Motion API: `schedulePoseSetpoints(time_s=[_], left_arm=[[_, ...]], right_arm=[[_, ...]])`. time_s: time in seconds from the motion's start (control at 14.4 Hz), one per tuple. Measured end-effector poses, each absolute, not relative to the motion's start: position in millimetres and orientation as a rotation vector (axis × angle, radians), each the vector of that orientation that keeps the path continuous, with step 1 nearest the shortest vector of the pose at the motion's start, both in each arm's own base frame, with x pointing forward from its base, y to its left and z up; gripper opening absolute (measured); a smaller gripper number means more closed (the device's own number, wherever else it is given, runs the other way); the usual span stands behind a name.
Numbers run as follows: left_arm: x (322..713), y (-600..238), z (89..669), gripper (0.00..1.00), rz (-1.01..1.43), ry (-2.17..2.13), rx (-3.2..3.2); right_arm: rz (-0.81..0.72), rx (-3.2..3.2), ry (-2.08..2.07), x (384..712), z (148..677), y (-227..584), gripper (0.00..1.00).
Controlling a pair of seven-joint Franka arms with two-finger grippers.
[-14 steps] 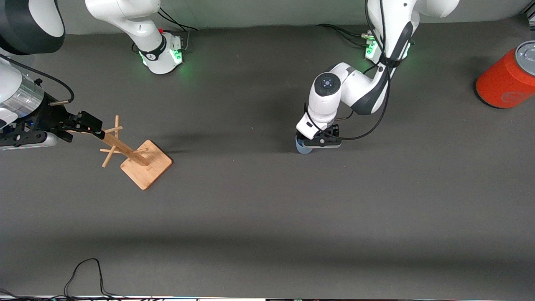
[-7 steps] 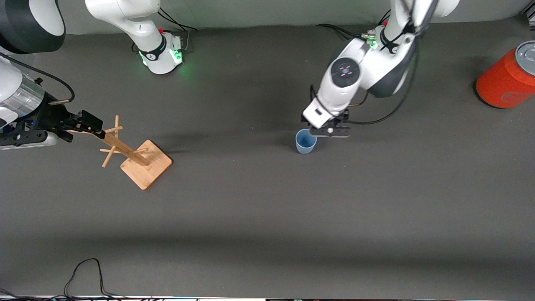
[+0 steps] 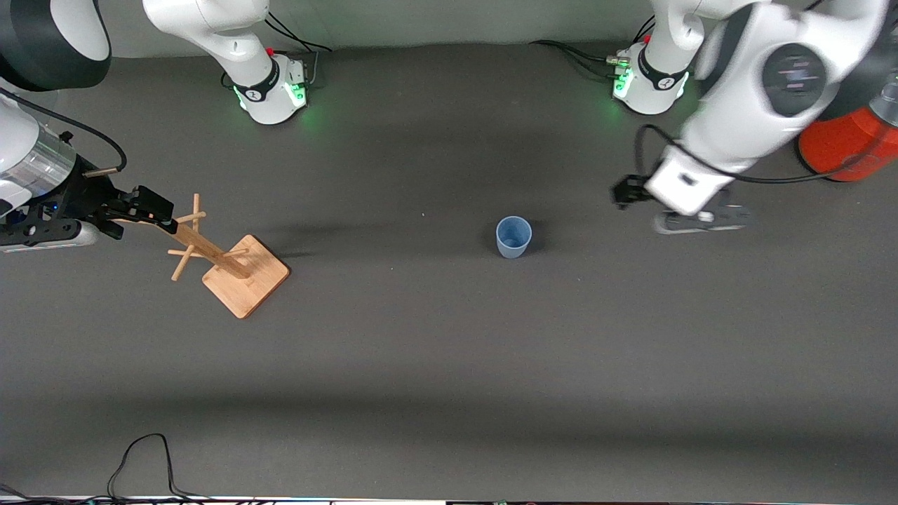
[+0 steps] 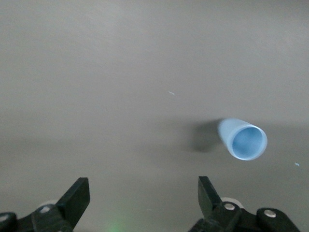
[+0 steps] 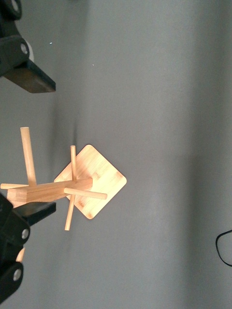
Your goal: Rotate and upright cup with both arms
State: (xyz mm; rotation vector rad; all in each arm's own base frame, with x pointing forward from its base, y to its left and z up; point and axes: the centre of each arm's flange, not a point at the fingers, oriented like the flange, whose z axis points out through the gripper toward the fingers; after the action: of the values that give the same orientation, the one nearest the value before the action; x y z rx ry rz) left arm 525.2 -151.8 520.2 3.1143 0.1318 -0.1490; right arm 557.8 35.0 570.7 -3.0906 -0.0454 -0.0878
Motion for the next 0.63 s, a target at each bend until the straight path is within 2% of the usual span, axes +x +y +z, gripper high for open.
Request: schedulePoseSetpoints(time_s=[0.35, 0.63], left_arm=[[547.4, -43.3, 554.8, 1.00, -0.105, 0.070, 3.104], [554.2, -15.0, 574.8, 1.00, -0.039, 0.039, 3.101]], right_arm=[[-0.088, -3.090, -0.063, 559.4, 570.6, 41.7, 1.00], [-0.088, -3.090, -0.065, 559.3, 571.2, 42.4, 1.00]])
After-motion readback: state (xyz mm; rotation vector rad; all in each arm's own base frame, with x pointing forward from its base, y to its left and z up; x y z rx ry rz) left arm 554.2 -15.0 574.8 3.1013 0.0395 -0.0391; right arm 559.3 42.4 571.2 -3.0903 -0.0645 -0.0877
